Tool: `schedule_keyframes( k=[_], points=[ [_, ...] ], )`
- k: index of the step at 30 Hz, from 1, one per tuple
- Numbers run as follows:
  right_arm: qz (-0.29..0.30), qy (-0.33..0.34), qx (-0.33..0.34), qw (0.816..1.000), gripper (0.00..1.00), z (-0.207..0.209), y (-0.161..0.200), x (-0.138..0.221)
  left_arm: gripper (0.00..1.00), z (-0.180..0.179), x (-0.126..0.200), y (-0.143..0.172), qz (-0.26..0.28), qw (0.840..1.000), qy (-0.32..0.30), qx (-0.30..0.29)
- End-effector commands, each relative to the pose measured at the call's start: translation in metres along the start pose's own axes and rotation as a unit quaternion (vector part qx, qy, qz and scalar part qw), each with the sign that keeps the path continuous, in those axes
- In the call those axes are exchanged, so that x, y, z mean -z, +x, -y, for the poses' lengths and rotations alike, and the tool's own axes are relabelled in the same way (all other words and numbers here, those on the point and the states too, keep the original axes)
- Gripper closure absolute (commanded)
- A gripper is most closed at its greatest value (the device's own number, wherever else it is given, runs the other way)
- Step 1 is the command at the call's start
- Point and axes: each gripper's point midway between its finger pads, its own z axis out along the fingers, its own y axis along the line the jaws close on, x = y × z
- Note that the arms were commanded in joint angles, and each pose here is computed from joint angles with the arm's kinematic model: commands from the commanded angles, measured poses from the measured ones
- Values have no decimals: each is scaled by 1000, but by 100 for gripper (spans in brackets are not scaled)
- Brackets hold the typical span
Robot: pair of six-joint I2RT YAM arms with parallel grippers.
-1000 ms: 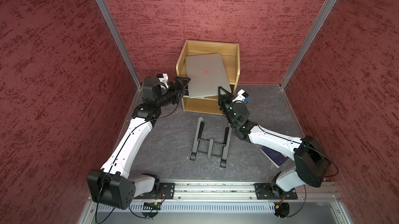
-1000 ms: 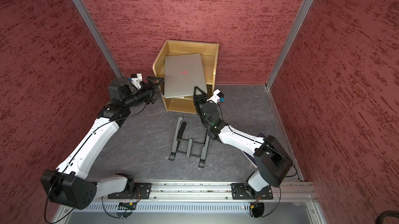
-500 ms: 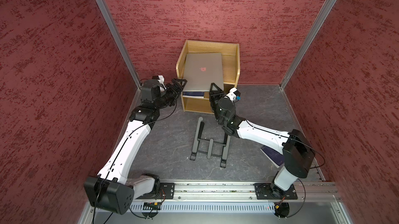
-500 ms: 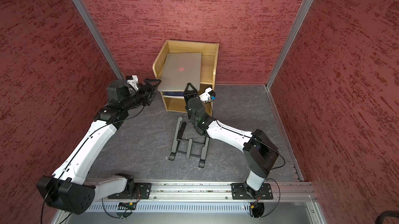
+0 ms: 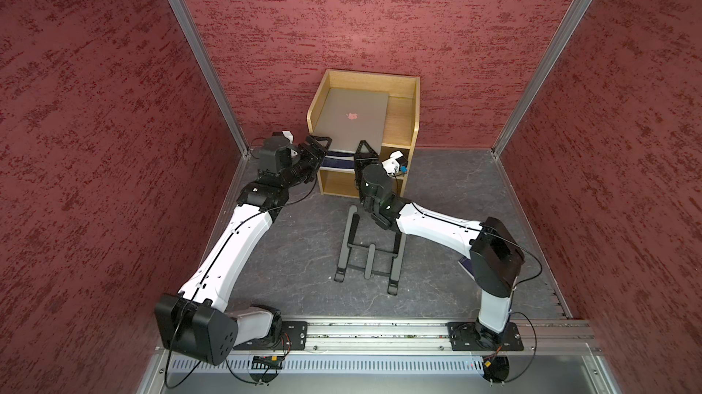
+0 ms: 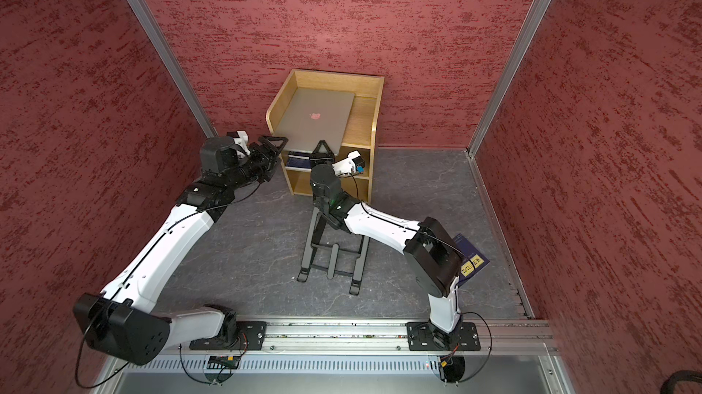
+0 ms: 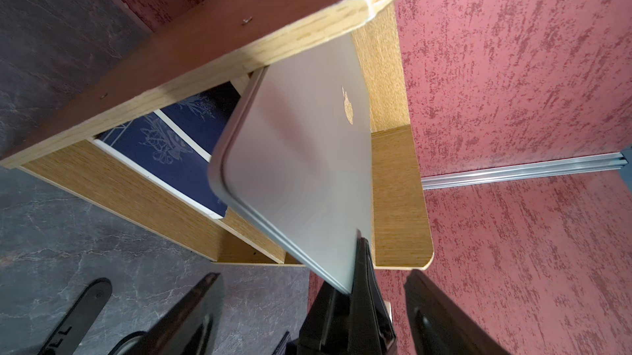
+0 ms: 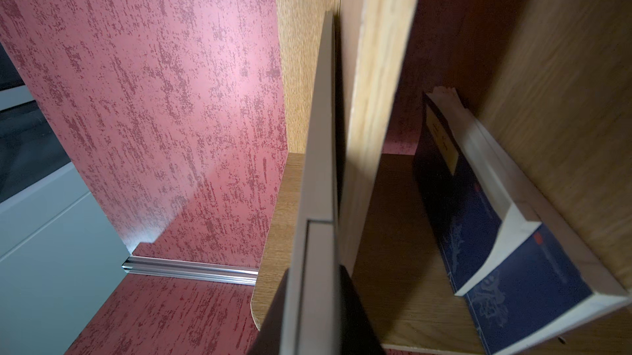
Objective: Close the laptop lid and set it aside
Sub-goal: Place the laptop on the shelf.
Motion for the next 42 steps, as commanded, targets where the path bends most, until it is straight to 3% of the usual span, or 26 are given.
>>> schedule_keyframes(
  k=[1, 10, 25, 32, 37, 42],
  points=[
    [-35, -94, -93, 991, 81, -81, 12, 12, 16, 16, -4, -9, 7, 1000, 20, -4],
    [-41, -105, -76, 991, 43, -84, 11, 17, 14, 17, -3, -14, 19, 1000, 15, -17],
    [-37, -80, -39, 995, 24, -59, -3, 28, 13, 15, -2, -16, 25, 999, 11, -22],
    [-41, -60, -12, 997, 2, -44, -9, 36, 8, 15, 6, -17, 28, 999, 6, -39],
    [-44, -30, 32, 998, 2, -29, -24, 51, 0, 2, 25, -24, 58, 997, -16, -58],
    [-41, 5, 69, 997, 2, -17, -49, 73, 0, -6, 46, -30, 78, 993, -37, -82]
  ],
)
